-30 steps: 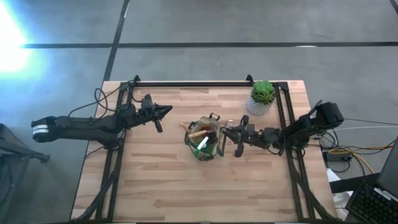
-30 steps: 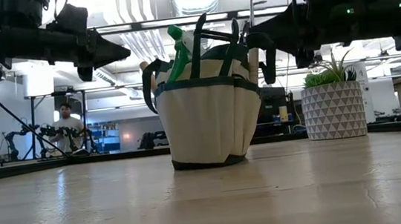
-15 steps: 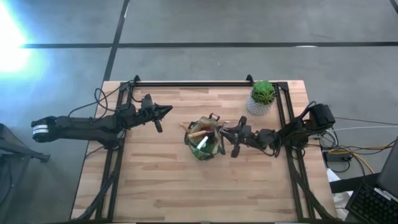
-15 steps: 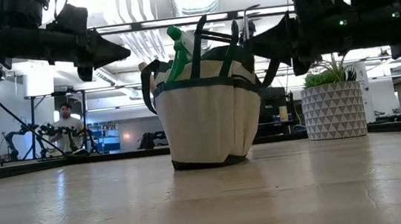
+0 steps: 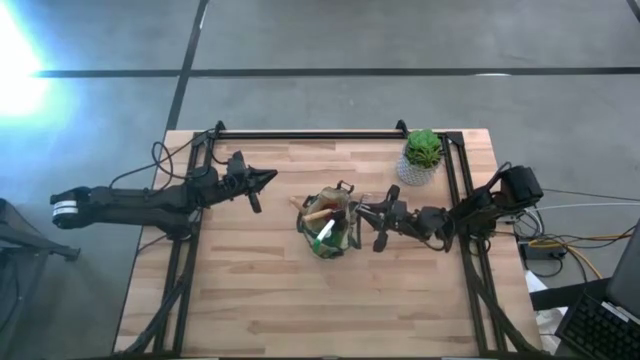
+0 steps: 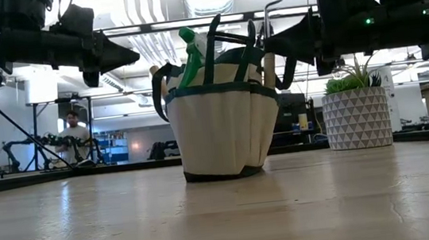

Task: Pick & Place Garden tools in Gardening bag
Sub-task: Put the brown hand rake into the light brown gardening bag

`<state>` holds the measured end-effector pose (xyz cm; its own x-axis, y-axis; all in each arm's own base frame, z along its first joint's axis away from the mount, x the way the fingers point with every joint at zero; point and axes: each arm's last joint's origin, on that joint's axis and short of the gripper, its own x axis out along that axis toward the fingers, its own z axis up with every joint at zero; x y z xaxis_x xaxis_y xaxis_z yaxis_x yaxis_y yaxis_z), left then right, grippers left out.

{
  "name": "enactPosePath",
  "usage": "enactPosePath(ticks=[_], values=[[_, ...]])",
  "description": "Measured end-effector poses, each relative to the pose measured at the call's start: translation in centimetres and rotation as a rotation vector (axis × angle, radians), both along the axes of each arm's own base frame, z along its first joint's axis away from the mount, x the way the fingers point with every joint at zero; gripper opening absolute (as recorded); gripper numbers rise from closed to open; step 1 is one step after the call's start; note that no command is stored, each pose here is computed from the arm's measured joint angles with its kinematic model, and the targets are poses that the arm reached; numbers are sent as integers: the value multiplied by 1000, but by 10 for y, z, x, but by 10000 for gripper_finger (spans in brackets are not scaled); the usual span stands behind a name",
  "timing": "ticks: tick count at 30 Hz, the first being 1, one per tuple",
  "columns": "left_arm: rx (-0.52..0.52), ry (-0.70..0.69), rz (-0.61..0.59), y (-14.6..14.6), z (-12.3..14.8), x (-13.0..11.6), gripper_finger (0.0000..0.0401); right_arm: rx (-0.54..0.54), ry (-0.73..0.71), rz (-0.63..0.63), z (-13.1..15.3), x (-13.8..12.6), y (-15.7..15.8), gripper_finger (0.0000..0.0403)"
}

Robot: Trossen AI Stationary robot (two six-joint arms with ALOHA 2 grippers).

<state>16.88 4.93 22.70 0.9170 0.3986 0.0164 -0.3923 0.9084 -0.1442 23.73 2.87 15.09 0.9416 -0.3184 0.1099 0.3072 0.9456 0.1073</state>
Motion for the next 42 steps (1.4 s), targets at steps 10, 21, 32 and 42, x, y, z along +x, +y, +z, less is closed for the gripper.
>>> enactPosePath(ticks=[10,21,32,42], values=[[0,0,0,0,0,0,14,26,67,18,-8,0,2,46],[0,0,0,0,0,0,14,0,84,55,-9,-1,11,45],[0,0,0,0,0,0,14,-6,146,84,-15,-2,17,45],[0,0,0,0,0,0,14,0,222,82,-19,6,19,45]])
